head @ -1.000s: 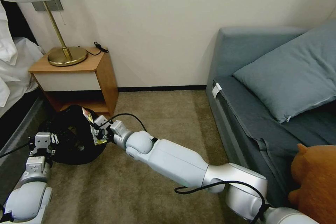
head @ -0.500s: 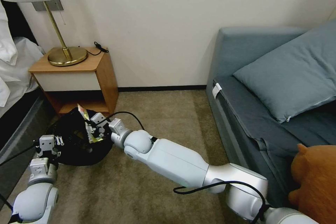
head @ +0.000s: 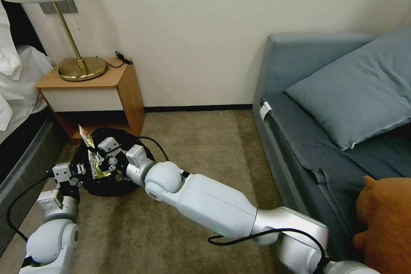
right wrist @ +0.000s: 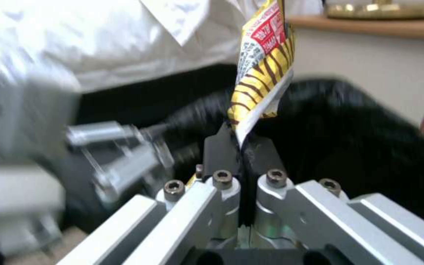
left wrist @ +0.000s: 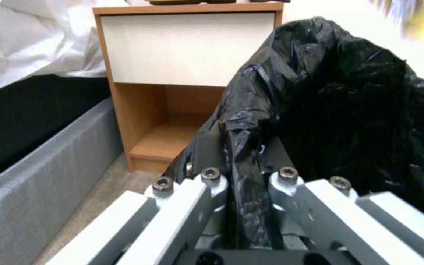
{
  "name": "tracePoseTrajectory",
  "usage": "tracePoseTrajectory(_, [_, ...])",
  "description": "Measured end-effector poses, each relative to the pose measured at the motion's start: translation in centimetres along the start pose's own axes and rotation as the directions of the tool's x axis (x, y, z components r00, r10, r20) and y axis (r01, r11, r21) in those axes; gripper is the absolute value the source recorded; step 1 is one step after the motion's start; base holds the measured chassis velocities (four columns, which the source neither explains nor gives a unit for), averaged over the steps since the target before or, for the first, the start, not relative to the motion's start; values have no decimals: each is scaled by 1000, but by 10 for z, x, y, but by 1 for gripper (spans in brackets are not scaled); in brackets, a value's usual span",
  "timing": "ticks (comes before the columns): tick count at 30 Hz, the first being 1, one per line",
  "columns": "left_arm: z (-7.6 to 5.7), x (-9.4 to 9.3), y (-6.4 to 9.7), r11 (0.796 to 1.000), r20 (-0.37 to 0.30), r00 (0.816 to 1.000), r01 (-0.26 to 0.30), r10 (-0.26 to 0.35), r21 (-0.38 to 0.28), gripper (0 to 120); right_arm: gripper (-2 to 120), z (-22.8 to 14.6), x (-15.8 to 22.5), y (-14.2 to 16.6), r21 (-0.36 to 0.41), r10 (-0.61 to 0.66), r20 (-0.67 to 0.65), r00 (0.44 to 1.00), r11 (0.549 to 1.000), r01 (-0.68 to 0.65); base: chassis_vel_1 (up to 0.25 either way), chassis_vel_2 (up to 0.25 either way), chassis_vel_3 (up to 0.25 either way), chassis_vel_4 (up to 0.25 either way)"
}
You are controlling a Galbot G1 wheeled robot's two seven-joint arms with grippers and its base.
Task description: Pick up the trash bin, then pick up the garbage on the floor and place it into the trash bin.
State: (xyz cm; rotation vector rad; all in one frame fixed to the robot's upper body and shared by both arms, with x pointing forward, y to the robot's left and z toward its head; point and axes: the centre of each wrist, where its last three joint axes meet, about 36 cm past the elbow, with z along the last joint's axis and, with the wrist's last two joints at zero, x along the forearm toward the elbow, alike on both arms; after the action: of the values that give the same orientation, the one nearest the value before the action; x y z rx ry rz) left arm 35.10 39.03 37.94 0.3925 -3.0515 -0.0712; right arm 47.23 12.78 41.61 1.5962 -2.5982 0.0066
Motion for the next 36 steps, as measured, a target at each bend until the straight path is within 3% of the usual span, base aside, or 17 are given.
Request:
tracePoseTrajectory(2, [0,0,0,1000,1,1000,-1,1,-1,4,0,5,0,-1,2,4,-6,1000,1000,-4,0,0,0,0])
tracePoseTrajectory(6, [-1,4,5,1000,2,1000,3,-2,-12,4,19,24,1,-7,12,13,-26,1000,1000,-13,0,0,0,0])
tracePoseTrajectory(10, [0,6,7,1000,3,1000,5,-5,-16,4,28,27,1,-11,12,24,-32,999,1000,-24,0,0,0,0])
tracePoseTrajectory(12, [1,8,8,1000,4,1000,6,-6,-18,4,40,26,1,-15,13,31,-32,999,999,-31,0,0,0,0])
tracePoseTrajectory(20, [0,7,11,1000,9,1000,10,-10,-29,4,66,27,1,-17,16,40,-34,999,999,-39,0,0,0,0])
tracePoseTrajectory(22, [1,7,15,999,8,1000,16,-16,-40,4,77,32,2,-19,20,47,-44,998,999,-46,0,0,0,0])
tracePoseTrajectory(26, [2,6,21,998,10,1000,26,-26,-60,4,87,40,3,-26,27,63,-60,996,998,-61,0,0,0,0])
tracePoseTrajectory(28, [2,4,32,994,19,999,42,-40,-101,4,97,48,4,-36,39,89,-75,993,995,-86,0,0,0,0])
tracePoseTrajectory(32, [4,3,43,986,29,998,58,-54,-155,4,99,54,6,-43,47,111,-88,990,993,-107,0,0,0,0])
tracePoseTrajectory(36, [11,1,66,965,35,996,89,-82,-246,4,100,70,11,-58,61,165,-111,980,985,-159,0,0,0,0])
